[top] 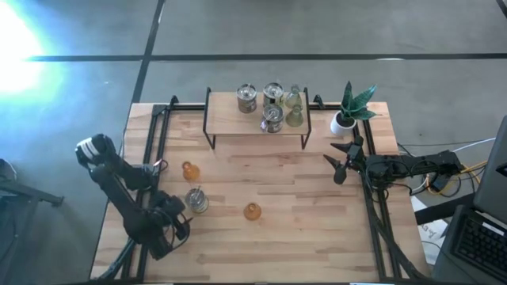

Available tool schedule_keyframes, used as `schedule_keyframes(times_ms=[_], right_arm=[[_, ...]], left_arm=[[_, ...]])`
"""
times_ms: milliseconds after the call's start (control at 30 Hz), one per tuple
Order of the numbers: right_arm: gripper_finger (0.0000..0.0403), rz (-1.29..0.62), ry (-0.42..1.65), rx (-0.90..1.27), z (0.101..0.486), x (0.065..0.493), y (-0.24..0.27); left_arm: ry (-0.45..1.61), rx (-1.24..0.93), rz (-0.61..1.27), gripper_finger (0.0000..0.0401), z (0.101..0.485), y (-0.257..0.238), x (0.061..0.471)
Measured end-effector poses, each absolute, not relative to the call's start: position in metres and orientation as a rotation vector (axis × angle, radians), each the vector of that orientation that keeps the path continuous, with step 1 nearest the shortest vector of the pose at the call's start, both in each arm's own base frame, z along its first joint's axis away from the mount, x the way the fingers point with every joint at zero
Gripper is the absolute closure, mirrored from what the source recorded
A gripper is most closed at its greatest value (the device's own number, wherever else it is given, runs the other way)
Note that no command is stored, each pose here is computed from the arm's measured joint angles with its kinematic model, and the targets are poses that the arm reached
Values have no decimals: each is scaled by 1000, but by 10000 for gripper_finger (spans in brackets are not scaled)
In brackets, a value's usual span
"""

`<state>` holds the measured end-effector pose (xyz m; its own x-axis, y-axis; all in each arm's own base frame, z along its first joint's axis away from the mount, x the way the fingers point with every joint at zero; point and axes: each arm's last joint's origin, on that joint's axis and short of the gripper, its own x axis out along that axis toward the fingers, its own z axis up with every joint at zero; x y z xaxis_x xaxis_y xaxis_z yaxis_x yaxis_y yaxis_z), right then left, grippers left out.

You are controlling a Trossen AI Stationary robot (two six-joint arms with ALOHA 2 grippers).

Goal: Pick & Place candle stick holders
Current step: Put the green scented candle on the shelf

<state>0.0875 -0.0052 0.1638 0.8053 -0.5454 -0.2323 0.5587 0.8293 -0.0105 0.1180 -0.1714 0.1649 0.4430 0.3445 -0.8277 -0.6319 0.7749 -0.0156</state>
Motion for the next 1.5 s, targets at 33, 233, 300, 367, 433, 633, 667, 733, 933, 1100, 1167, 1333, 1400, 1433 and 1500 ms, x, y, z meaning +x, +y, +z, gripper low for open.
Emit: schedule_keyframes(times_ms=[33,233,300,367,433,633,667,733,933,1100,1167,1333,1400,1433,1500], right_arm=[[152,-591,231,60,164,88,-5],[152,-591,231,60,164,88,-5],[152,-592,231,59,164,88,-5],[152,-591,231,60,164,88,-5],[152,-591,231,59,164,88,-5],[152,-591,231,59,164,88,-5],[152,-592,231,59,164,88,-5],[152,-591,231,59,164,88,-5],[152,-591,231,60,164,88,-5],[152,-591,231,59,164,88,-5],[152,-591,231,60,164,88,-5],[152,-591,231,60,164,88,-5],[152,-592,231,60,164,88,-5],[152,-591,231,59,164,88,-5],[152,-592,231,59,164,88,-5]], left_arm=[[914,-325,609,2,163,-172,118],[881,-285,596,2,156,-177,121],[876,-291,587,1,154,-179,122],[854,-252,583,2,153,-178,123],[831,-220,575,2,153,-178,124],[800,-213,570,2,153,-179,125],[786,-207,570,2,153,-178,125],[767,-199,571,2,152,-177,125],[769,-187,576,2,148,-174,123],[768,-180,579,2,143,-171,121],[759,-188,575,2,142,-171,121],[743,-197,563,2,139,-170,121],[727,-185,554,2,137,-170,122],[720,-177,551,2,137,-169,122],[705,-172,543,2,134,-168,122]])
